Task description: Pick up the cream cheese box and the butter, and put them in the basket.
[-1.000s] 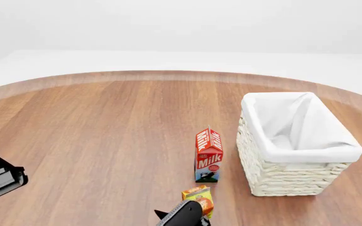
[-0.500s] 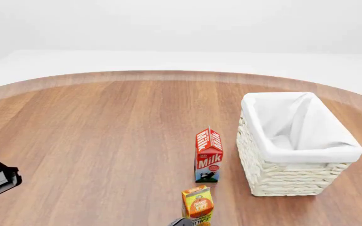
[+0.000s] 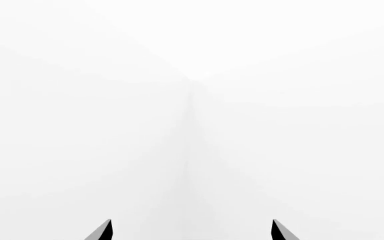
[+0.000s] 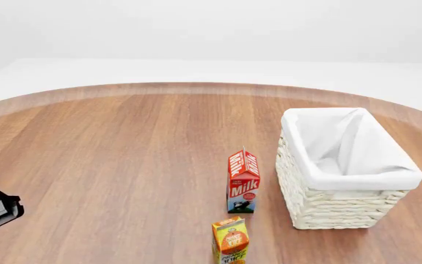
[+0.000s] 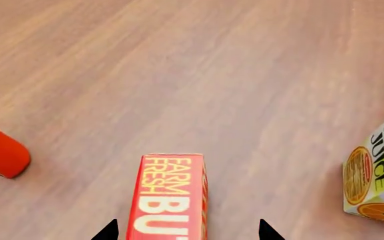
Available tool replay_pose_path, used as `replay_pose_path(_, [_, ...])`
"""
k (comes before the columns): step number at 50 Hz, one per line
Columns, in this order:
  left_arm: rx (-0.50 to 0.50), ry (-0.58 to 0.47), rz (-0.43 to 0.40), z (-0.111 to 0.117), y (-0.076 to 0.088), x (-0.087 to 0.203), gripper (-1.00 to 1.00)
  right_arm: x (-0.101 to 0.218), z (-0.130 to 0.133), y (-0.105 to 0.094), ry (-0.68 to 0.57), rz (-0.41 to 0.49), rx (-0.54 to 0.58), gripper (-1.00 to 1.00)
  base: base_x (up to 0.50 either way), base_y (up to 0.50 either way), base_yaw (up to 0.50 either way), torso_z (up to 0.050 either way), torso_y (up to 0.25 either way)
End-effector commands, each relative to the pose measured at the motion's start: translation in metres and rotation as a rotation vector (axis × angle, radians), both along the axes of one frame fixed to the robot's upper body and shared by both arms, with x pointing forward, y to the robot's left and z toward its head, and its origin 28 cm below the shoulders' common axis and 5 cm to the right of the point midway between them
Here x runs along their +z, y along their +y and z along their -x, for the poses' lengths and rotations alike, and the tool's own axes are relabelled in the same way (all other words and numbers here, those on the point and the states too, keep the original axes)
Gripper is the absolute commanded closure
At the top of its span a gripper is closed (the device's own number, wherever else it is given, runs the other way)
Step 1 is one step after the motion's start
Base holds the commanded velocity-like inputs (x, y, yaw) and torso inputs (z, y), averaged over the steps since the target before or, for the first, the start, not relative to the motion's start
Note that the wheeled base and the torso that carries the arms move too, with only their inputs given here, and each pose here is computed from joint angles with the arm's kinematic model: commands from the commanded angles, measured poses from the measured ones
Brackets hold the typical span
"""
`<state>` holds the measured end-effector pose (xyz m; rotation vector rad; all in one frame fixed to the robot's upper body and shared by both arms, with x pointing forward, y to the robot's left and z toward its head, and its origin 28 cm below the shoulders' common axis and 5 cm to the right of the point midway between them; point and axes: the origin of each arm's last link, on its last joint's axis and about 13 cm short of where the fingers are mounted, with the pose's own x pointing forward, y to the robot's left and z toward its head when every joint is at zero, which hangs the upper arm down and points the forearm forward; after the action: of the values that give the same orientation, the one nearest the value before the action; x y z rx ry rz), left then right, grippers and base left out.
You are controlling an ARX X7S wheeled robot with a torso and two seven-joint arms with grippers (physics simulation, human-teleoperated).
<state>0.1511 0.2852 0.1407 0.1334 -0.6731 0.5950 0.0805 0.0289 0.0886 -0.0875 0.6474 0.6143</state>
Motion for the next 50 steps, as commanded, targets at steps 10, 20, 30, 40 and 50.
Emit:
replay_pose_path(10, [0.015, 0.007, -0.002, 0.000, 0.003, -0.002, -1.00, 0.009, -0.001, 0.005, 0.015, -0.033, -0.012, -1.00, 0.00, 0.00, 0.00, 0.000, 0.000])
replay_pose_path(20, [0.016, 0.009, 0.002, -0.001, 0.004, -0.003, -1.00, 0.004, 0.001, 0.008, 0.059, -0.033, 0.012, -1.00, 0.00, 0.00, 0.00, 0.000, 0.000])
replay_pose_path(30, [0.015, 0.012, 0.006, -0.001, 0.005, -0.004, -1.00, -0.003, -0.003, 0.009, 0.121, -0.029, -0.015, -1.00, 0.00, 0.00, 0.00, 0.000, 0.000])
replay_pose_path(40, [0.016, 0.012, 0.007, -0.001, 0.005, -0.004, -1.00, -0.004, -0.004, 0.009, 0.104, -0.011, -0.023, -1.00, 0.00, 0.00, 0.00, 0.000, 0.000])
replay_pose_path(50, [0.017, 0.012, 0.008, -0.001, 0.005, -0.004, -1.00, -0.009, -0.002, 0.009, 0.124, 0.002, -0.026, -1.00, 0.00, 0.00, 0.00, 0.000, 0.000])
